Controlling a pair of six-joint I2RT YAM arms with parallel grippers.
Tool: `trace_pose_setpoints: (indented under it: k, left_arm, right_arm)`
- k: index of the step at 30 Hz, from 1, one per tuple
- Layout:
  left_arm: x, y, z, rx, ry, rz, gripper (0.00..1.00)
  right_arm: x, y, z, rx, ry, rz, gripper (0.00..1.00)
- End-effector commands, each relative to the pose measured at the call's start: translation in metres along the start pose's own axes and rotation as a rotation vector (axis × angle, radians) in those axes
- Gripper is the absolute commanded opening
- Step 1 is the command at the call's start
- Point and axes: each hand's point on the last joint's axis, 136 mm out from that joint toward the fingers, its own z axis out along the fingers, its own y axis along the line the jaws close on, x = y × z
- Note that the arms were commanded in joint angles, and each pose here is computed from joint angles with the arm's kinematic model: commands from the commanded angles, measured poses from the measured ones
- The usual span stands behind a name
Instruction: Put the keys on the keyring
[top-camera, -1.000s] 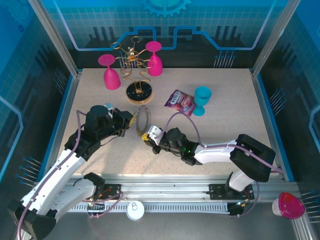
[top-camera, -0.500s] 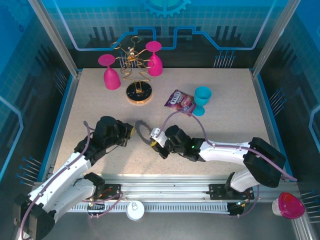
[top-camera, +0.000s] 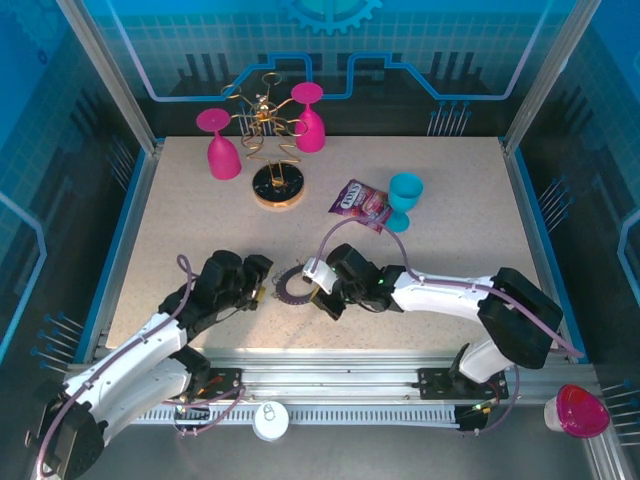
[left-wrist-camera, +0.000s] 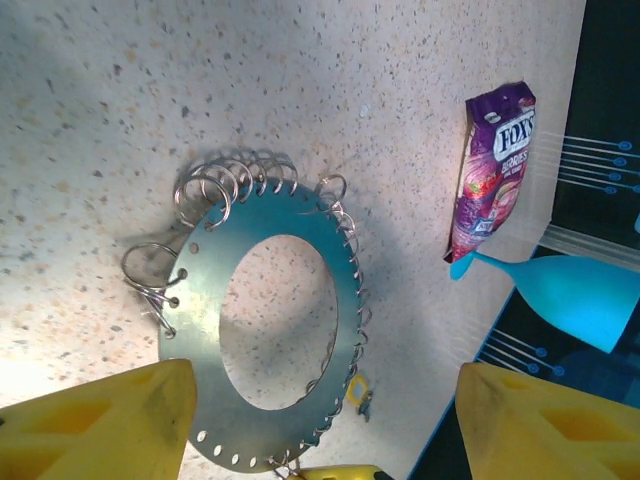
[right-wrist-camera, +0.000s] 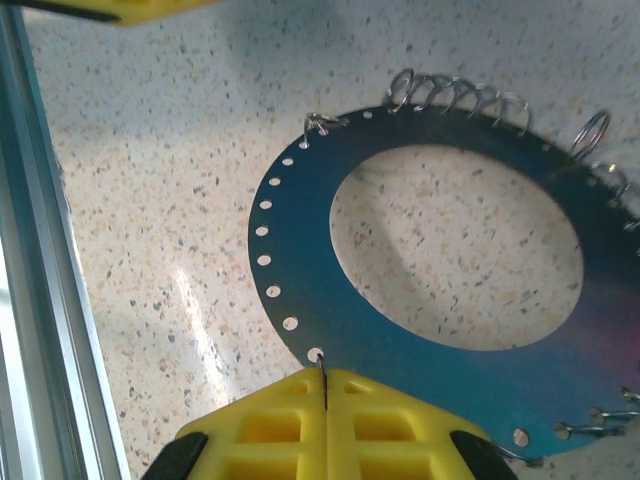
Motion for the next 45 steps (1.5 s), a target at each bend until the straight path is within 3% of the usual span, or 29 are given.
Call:
trace_pose_setpoints:
  k: [1,5,8,13,17,21,25,35,39,45]
  left_arm:
    - [-0.012,0.004,-0.009,-0.016,-0.077,0.123,0.73]
    - [-0.02,-0.014,-0.019,0.014,-0.13,0.376,0.71]
    - [-0.019,-0.047,-0.025,0.109,-0.168,0.627,0.65]
    - [0.003,-0.098,-0.039,0.311,-0.193,1.132,0.59]
    - [0.036,-0.095,-0.038,0.393,-0.066,1.497,0.6]
    - [0.074,-0.072,-0.031,0.498,0.179,1.745,0.57]
    - [0.095,-0.049,-0.018,0.568,0.365,1.876,0.52]
    - [0.119,-0.035,0.017,0.719,0.593,1.997,0.38]
    - [0.118,-0.046,0.031,0.741,0.558,2.01,0.32]
    - [0.125,-0.039,0.031,0.781,0.658,2.044,0.28]
  right_arm:
    - [0.01,-0.001,0.0,-0.018,0.066,0.028,0.0]
    - [0.019,-0.007,-0.003,-0.003,0.101,0.036,0.0]
    - [0.02,-0.009,-0.009,-0.013,0.083,0.041,0.0]
    - [0.004,-0.003,-0.024,-0.11,-0.071,0.04,0.0]
    - [-0.008,-0.003,-0.039,-0.193,-0.19,0.031,0.0]
    - [-0.012,-0.01,-0.046,-0.258,-0.221,0.013,0.0]
    - [-0.012,-0.018,-0.046,-0.295,-0.235,-0.021,0.0]
    - [-0.016,-0.022,-0.038,-0.339,-0.215,-0.115,0.0]
    - [-0.021,-0.023,-0.037,-0.337,-0.245,-0.135,0.0]
    - [-0.024,-0.024,-0.043,-0.297,-0.285,-0.198,0.0]
